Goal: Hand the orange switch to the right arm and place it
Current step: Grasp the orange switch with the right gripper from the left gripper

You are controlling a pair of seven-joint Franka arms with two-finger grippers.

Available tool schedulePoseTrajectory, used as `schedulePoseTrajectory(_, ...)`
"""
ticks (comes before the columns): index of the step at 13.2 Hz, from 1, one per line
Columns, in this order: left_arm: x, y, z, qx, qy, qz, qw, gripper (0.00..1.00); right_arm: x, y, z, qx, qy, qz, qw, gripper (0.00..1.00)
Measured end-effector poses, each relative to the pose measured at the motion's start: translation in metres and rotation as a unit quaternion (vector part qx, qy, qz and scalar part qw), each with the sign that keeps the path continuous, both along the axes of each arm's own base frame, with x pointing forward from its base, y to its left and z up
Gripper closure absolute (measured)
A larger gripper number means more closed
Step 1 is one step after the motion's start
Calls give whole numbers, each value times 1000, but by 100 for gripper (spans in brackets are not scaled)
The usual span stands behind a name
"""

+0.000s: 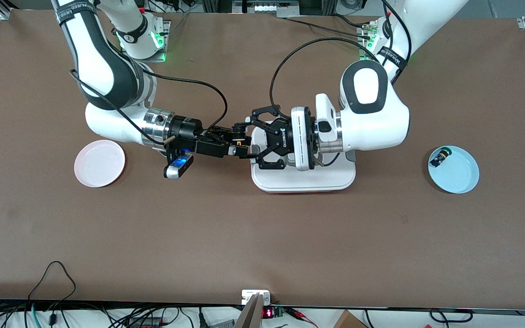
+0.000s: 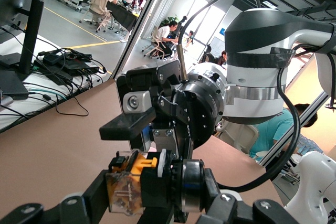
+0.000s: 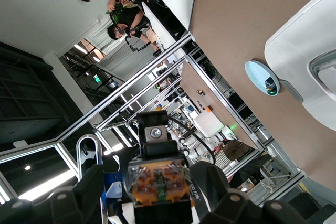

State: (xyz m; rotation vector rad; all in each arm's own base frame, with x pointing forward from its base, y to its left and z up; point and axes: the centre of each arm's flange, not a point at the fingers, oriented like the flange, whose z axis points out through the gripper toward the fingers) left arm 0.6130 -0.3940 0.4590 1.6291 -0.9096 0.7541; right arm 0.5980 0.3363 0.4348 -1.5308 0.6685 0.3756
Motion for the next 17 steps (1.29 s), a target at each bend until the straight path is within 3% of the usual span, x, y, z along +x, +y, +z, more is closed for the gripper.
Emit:
schedulePoseTrajectory(5,0,0,0,0,0,0,1000,27,0,-1,5,2,-4,0,1000,17)
schedulePoseTrajectory(17,1,1,2,-2,-1,3,1000,27,1,-17,-1,13,-5,19,1000,45)
